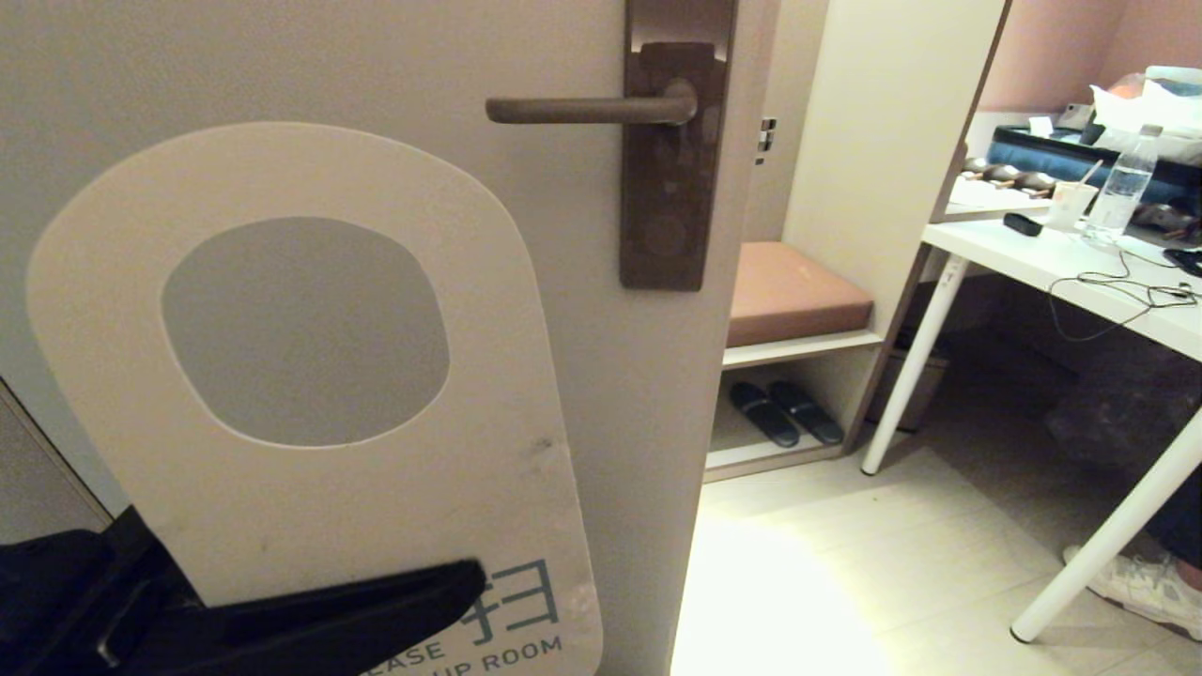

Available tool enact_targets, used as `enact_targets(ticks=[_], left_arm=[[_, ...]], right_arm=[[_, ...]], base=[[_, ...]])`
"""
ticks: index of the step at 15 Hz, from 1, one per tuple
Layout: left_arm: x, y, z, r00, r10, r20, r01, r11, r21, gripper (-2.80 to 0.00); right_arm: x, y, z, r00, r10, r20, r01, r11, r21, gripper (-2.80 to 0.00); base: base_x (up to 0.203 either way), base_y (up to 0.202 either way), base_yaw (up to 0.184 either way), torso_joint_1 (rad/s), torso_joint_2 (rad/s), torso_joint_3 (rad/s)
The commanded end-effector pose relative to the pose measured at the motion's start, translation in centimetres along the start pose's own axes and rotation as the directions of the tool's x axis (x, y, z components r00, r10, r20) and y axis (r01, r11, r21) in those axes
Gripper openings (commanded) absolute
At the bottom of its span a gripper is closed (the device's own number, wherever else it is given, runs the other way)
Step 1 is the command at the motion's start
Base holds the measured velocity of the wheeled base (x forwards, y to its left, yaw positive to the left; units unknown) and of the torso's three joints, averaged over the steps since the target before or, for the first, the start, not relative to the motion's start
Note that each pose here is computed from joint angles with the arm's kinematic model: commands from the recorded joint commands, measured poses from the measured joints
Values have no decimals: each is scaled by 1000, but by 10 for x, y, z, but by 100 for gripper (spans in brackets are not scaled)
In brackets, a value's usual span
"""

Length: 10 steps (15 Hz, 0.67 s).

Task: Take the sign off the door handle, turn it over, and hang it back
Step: Hang the sign back with the other side facing out

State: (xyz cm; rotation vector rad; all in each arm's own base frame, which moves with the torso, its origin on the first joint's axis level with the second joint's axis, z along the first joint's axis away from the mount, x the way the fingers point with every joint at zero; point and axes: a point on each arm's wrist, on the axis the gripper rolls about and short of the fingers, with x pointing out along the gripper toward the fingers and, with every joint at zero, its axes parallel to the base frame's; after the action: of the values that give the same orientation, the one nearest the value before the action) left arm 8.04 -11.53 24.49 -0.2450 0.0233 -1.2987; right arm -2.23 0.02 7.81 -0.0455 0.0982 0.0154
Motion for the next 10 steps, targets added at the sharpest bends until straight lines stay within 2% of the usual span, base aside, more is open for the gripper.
enact_targets(ticks=[1, 4, 8, 10], left_arm=[[0, 3, -2, 1000, 17, -3, -17, 1000, -1, -280], [-3, 8, 0, 998, 56, 6, -56, 998, 5, -280], [-9, 26, 3, 983, 184, 26, -185, 983, 14, -280], [-12, 31, 4, 975, 222, 30, -222, 975, 13, -280]], right_arm=[[-3, 0, -2, 999, -3, 46, 3, 1000, 0, -280], [-3, 0, -2, 999, -2, 46, 1, 1000, 3, -280], [-3, 0, -2, 999, -2, 46, 1, 1000, 3, -280], [-3, 0, -2, 999, -2, 46, 1, 1000, 3, -280]], base=[[0, 0, 0, 0, 0, 0], [0, 0, 0, 0, 0, 0], [0, 0, 0, 0, 0, 0], [0, 0, 0, 0, 0, 0]])
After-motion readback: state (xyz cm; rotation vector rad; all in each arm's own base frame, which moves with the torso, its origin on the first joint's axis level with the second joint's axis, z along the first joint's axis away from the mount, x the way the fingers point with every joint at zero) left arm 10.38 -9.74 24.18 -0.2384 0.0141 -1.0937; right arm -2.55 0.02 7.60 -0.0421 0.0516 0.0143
